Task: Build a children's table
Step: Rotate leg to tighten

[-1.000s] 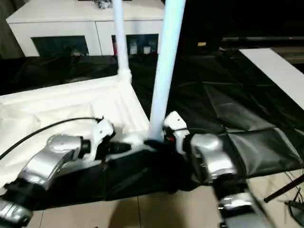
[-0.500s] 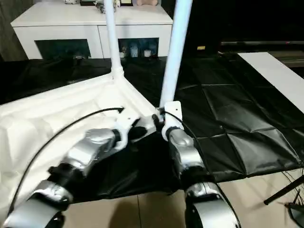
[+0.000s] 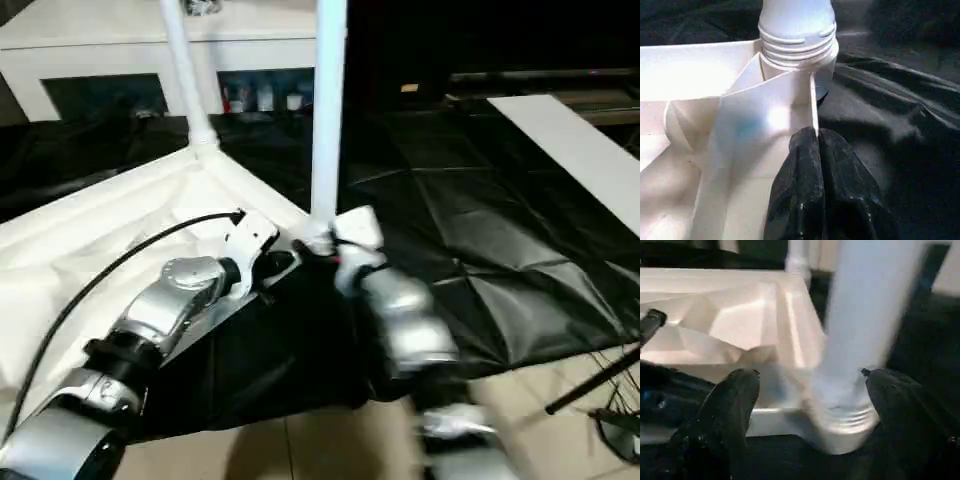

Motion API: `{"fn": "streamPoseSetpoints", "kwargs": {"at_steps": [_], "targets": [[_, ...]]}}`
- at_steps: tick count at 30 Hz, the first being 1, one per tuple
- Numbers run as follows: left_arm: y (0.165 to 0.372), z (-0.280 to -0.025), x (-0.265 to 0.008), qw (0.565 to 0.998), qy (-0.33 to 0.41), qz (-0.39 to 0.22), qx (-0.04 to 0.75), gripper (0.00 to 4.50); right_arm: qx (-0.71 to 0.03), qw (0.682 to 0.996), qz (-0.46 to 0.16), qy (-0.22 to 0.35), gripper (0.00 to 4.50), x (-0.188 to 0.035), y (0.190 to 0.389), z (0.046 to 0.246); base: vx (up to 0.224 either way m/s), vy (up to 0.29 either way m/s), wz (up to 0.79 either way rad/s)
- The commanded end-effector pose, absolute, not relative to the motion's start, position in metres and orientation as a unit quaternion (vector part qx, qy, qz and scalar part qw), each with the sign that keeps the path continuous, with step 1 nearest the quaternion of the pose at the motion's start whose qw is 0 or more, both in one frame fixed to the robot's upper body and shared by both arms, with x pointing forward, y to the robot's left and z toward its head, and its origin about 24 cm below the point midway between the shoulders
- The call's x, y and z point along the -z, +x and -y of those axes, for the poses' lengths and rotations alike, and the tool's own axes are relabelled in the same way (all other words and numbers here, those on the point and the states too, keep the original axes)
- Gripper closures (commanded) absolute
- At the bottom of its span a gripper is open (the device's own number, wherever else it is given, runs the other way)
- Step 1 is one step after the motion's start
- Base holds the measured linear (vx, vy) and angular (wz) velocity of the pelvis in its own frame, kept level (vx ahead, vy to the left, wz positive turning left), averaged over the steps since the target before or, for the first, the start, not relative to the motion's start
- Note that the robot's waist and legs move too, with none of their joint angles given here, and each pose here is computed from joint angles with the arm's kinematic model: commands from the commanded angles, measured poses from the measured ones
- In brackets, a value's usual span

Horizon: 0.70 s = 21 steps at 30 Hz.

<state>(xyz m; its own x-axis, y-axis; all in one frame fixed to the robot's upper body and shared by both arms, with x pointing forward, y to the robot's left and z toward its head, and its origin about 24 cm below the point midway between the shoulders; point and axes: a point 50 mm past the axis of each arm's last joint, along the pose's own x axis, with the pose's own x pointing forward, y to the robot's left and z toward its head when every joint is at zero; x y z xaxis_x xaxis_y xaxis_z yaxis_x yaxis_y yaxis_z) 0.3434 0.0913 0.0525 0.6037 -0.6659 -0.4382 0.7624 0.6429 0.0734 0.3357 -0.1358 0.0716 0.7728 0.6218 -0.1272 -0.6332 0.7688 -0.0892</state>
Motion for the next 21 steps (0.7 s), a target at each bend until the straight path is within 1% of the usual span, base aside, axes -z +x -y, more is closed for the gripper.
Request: {"fn": "streamPoseSetpoints", "kwargs": {"at_steps": [1, 2, 3, 5, 6, 9, 10, 12, 15, 18, 19, 21], "targets": [[0.335, -0.098, -0.036, 0.87, 0.129, -0.234, 0.415, 4.5, -0.356, 0.931, -0.043, -0.069, 0.73, -0.075, 0.332, 0.146, 0.0, 0.0, 0.0], [0.334, -0.098, -0.036, 0.867, 0.129, -0.235, 0.419, 4.5, -0.355, 0.931, -0.043, -0.075, 0.73, -0.076, 0.332, 0.152, 0.0, 0.0, 0.0], [0.33, -0.099, -0.036, 0.853, 0.132, -0.24, 0.445, 4.5, -0.357, 0.929, -0.043, -0.087, 0.73, -0.078, 0.331, 0.162, 0.0, 0.0, 0.0], [0.321, -0.103, -0.036, 0.825, 0.135, -0.247, 0.49, 4.5, -0.376, 0.92, -0.049, -0.097, 0.73, -0.081, 0.326, 0.172, 0.0, 0.0, 0.0], [0.32, -0.104, -0.036, 0.822, 0.137, -0.247, 0.495, 4.5, -0.379, 0.919, -0.05, -0.099, 0.73, -0.082, 0.325, 0.173, 0.0, 0.0, 0.0], [0.31, -0.113, -0.038, 0.793, 0.146, -0.242, 0.54, 4.5, -0.399, 0.908, -0.062, -0.112, 0.73, -0.08, 0.318, 0.18, 0.0, 0.0, 0.0], [0.309, -0.114, -0.038, 0.79, 0.147, -0.24, 0.544, 4.5, -0.4, 0.907, -0.063, -0.113, 0.73, -0.08, 0.317, 0.18, 0.0, 0.0, 0.0], [0.304, -0.122, -0.04, 0.778, 0.15, -0.242, 0.56, 4.5, -0.407, 0.903, -0.072, -0.118, 0.73, -0.078, 0.313, 0.183, 0.0, 0.0, 0.0], [0.303, -0.128, -0.042, 0.775, 0.161, -0.238, 0.563, 4.5, -0.413, 0.9, -0.076, -0.118, 0.73, -0.076, 0.312, 0.182, 0.0, 0.0, 0.0], [0.308, -0.133, -0.045, 0.788, 0.19, -0.225, 0.54, 4.5, -0.426, 0.893, -0.08, -0.118, 0.73, -0.072, 0.31, 0.175, 0.0, 0.0, 0.0], [0.308, -0.133, -0.045, 0.789, 0.19, -0.225, 0.539, 4.5, -0.426, 0.893, -0.08, -0.118, 0.73, -0.072, 0.31, 0.174, 0.0, 0.0, 0.0], [0.31, -0.133, -0.045, 0.796, 0.168, -0.236, 0.531, 4.5, -0.431, 0.89, -0.081, -0.12, 0.73, -0.071, 0.309, 0.172, 0.0, 0.0, 0.0]]}}
